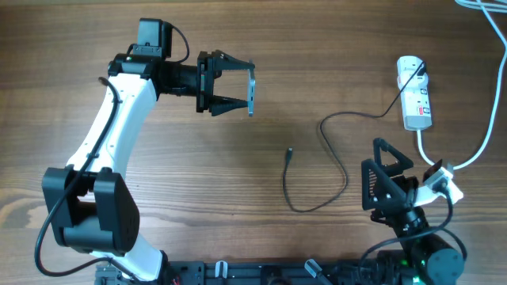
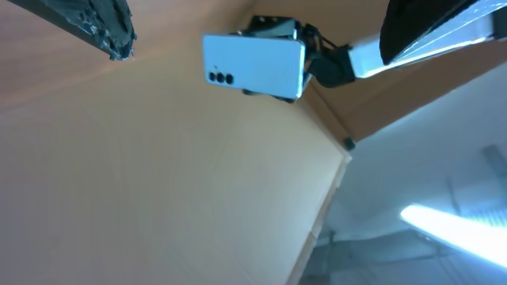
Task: Plug charger to phone and switch on socket
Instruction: 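Swing the right arm toward the phone held by the left gripper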
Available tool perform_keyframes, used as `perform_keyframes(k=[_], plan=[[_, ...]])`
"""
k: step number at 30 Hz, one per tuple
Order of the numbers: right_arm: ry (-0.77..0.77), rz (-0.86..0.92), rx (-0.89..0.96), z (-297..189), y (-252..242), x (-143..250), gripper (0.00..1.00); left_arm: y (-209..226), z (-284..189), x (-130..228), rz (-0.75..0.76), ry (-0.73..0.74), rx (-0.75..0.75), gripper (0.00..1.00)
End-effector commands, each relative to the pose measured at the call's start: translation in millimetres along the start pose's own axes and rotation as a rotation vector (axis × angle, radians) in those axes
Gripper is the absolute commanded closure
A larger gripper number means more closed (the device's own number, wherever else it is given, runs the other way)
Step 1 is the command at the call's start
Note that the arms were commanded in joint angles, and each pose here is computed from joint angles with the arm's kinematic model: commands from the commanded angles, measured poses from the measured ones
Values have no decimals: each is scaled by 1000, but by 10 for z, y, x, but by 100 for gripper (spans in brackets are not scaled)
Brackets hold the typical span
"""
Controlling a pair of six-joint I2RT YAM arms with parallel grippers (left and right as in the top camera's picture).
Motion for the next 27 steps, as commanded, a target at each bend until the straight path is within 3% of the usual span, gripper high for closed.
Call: perform_keyframes(k=[1, 6, 11, 18, 22, 27], plan=[[27, -193, 55, 89, 265, -281, 1, -83, -49, 170, 60, 42, 26, 42], [305, -370, 254, 301, 264, -422, 0, -82, -49, 172, 60, 45, 27, 42], [569, -203, 420, 568, 92, -436, 0, -83, -49, 172, 60, 45, 27, 42], [783, 136, 226, 894, -7, -226, 0, -82, -49, 171, 60, 44, 27, 43], [860, 126, -19, 999, 34, -161, 0, -83, -49, 172, 60, 44, 27, 43], [896, 118, 29, 1014, 43, -59, 1, -81, -49, 164, 60, 35, 24, 43]])
Point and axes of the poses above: each gripper's point midway between its finger pads, its own z axis out along the fingers, its own y axis along the line the jaws close on, x = y × z, the point moved 9 cm from there along -z, back along the fingers, and after that the axes turned 5 degrees about -z, right-handed, at the moved point
